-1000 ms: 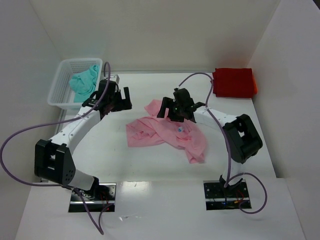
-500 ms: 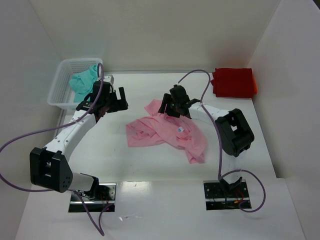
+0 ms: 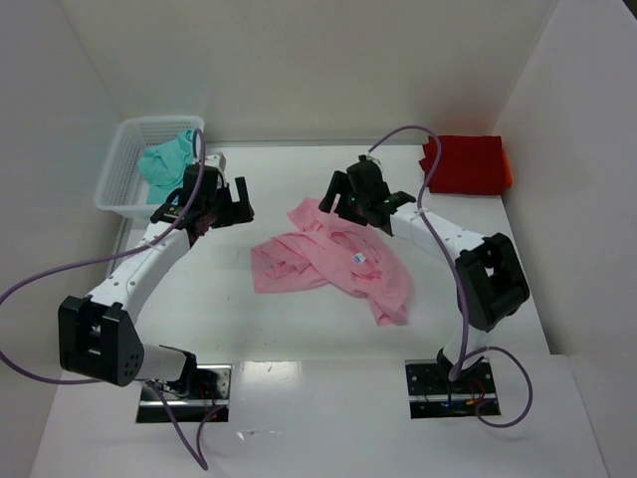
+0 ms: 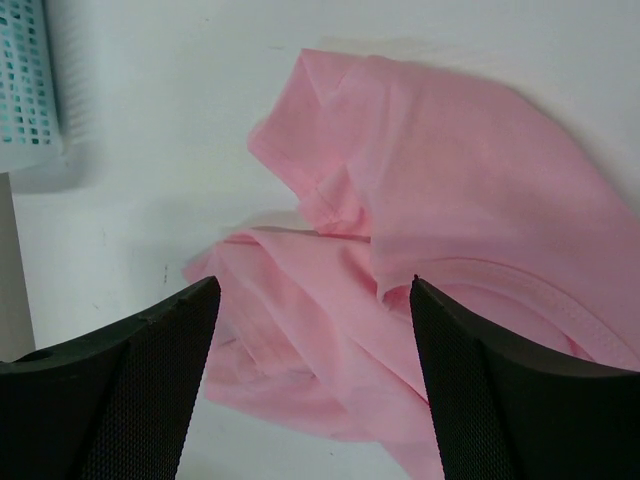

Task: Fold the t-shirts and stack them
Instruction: Flatten out the tshirt

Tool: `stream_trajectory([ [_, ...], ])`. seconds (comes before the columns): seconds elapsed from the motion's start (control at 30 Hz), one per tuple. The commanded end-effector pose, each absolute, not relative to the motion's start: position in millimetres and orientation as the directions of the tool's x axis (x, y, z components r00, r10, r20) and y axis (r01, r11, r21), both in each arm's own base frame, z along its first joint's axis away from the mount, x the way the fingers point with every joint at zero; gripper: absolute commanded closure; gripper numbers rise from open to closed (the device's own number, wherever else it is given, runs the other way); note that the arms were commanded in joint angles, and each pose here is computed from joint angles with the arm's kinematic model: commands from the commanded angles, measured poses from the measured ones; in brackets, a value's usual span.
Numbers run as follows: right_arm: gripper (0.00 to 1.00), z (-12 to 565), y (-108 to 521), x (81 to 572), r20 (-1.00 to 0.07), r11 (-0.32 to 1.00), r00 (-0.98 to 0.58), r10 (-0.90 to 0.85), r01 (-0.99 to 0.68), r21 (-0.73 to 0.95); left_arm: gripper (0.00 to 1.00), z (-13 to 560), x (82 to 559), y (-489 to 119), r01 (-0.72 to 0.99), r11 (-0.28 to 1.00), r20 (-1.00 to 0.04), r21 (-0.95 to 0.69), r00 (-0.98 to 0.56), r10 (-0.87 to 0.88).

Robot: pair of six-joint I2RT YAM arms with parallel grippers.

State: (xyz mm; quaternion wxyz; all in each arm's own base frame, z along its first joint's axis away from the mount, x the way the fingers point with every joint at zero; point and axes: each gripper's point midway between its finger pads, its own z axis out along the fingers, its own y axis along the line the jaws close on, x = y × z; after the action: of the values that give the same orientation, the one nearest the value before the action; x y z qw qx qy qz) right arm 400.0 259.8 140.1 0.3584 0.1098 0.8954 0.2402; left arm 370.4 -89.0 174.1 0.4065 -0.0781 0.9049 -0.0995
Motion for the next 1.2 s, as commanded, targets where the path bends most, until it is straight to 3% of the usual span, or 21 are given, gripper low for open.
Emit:
stream_trajectory([
  [0.0,0.18,130.0,273.0,385.3,-0.551,0.859,-0.753,0.36,0.036,0.511,0.0,190.8,367.5,-87.0,-0.027,0.97,-0.753,-0.241,-0.625,-0.205],
  [0.27,0.18,89.6,282.1,372.2,-0.515,0.883,-0.788,0.336,0.073,0.464,0.0,200.9,362.0,-80.7,-0.039,0.97,-0.765,-0.24,-0.607,-0.214],
  [0.6,0.18,85.4,270.4,390.2,-0.574,0.904,-0.735,0.36,0.121,0.411,0.0,211.5,353.9,-71.5,-0.04,0.972,-0.783,-0.232,-0.586,-0.21],
  [0.83,0.27,59.9,274.4,398.3,-0.568,0.916,-0.75,0.339,0.128,0.379,0.0,208.2,347.5,-71.9,-0.035,0.971,-0.776,-0.235,-0.595,-0.209],
  [1.0,0.46,54.0,278.3,407.0,-0.573,0.918,-0.745,0.341,0.132,0.374,0.0,212.7,343.5,-74.4,-0.019,0.969,-0.778,-0.247,-0.593,-0.209],
  [1.03,0.46,54.1,278.3,407.1,-0.573,0.918,-0.745,0.341,0.132,0.374,0.0,208.1,341.9,-74.1,-0.021,0.969,-0.772,-0.245,-0.601,-0.208],
  [1.17,0.66,59.3,276.5,414.1,-0.594,0.915,-0.72,0.36,0.148,0.375,0.0,204.5,338.1,-82.8,0.025,0.964,-0.759,-0.266,-0.621,-0.194],
])
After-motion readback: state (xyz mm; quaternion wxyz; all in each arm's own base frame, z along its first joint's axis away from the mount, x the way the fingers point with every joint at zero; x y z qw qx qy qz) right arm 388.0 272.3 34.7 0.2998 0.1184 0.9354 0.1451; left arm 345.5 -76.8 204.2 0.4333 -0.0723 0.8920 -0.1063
